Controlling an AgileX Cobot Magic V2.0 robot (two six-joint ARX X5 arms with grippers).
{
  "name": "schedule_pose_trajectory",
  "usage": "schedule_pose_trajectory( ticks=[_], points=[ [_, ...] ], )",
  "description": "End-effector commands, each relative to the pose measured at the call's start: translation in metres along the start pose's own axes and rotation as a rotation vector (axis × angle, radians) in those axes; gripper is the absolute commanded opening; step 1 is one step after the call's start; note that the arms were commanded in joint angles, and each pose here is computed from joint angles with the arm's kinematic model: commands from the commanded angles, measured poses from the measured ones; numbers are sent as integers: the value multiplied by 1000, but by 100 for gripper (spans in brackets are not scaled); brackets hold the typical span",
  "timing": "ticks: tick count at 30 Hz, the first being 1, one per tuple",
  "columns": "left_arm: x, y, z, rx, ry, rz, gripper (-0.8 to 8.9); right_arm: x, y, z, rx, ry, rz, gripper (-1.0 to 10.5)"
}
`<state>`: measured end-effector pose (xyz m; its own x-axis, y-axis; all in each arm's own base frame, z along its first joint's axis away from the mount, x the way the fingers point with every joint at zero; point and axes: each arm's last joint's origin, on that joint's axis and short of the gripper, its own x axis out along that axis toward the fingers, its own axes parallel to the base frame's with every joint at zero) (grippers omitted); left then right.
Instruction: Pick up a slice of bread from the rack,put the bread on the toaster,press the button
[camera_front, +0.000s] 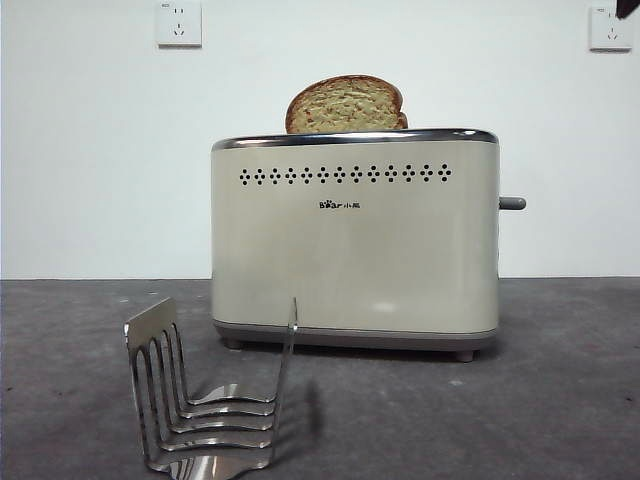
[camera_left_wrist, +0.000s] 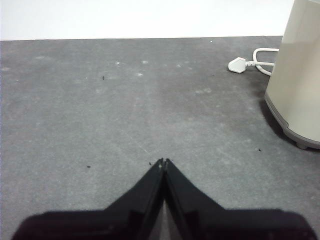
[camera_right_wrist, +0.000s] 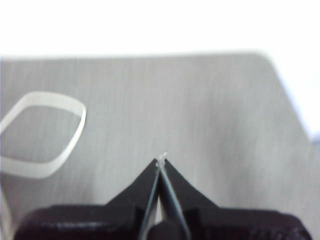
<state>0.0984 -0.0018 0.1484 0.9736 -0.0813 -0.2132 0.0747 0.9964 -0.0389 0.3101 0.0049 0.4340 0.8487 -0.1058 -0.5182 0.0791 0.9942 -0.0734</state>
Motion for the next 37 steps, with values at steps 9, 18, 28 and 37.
schedule_pose_trajectory(
  ticks=[9,18,28,37],
  points=[
    [1,0,-3,-9,4,1,-4,-79,-13,8,-22,-421,-46,0],
    [1,0,-3,-9,5,1,-4,-112,-19,-98,20,-687,-156,0],
    [1,0,-3,-9,5,1,-4,-91,-12,-245,-41,-655,-48,0],
    [1,0,-3,-9,6,1,-4,-57,-4,-322,-88,-506,75,0]
  ],
)
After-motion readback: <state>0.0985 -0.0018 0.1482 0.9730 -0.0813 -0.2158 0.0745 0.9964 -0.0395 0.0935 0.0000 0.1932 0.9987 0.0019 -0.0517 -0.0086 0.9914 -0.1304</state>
